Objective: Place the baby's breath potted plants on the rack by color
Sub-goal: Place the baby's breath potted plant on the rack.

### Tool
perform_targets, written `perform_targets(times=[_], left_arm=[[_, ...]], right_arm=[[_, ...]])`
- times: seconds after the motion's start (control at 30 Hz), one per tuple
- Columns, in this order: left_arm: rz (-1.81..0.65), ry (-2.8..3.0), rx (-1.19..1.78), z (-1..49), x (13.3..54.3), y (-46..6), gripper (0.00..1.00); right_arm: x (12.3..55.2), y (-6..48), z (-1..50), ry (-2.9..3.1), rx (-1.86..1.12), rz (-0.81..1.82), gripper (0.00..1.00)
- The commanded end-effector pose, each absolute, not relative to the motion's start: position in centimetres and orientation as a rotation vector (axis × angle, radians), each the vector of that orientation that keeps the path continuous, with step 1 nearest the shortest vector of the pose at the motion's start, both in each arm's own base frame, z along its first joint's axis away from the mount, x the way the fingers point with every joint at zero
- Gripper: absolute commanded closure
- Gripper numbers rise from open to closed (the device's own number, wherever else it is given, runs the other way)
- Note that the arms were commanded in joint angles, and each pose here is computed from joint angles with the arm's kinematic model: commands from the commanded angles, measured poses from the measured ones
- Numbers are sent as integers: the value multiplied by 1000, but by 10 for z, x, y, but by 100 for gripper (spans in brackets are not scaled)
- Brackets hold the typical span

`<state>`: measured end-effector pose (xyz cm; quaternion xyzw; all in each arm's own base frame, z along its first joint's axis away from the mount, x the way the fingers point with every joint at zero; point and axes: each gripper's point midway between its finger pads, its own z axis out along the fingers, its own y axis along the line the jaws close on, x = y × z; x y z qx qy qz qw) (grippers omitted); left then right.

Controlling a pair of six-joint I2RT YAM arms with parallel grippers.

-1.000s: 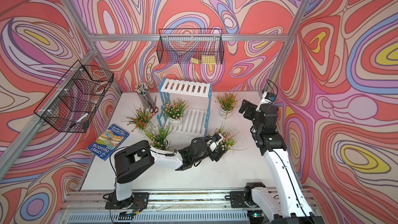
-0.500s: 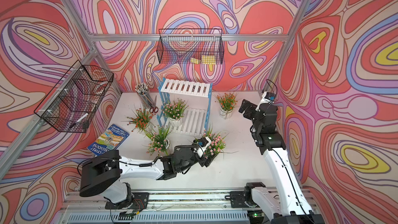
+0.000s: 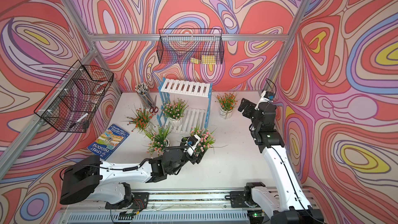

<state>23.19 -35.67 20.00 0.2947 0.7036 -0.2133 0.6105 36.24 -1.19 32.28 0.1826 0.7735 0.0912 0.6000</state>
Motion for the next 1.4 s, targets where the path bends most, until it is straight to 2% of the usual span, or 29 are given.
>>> perform_targets(times=[0.0, 0.37, 0.87, 1.37], left_arm=[[-457, 1560, 535, 228, 260, -342, 43], [-408, 1586, 439, 228, 334, -331, 43], [-391, 1579, 393, 211, 417, -348, 44], [-373, 1633, 366, 167, 464, -353, 44]], right_arm=[[365, -12, 319, 1802, 418, 209, 2], [371, -12, 309, 1832, 411, 198, 2], [379, -11, 296, 1866, 395, 184, 2], [385, -8, 285, 1889, 386, 194, 2]])
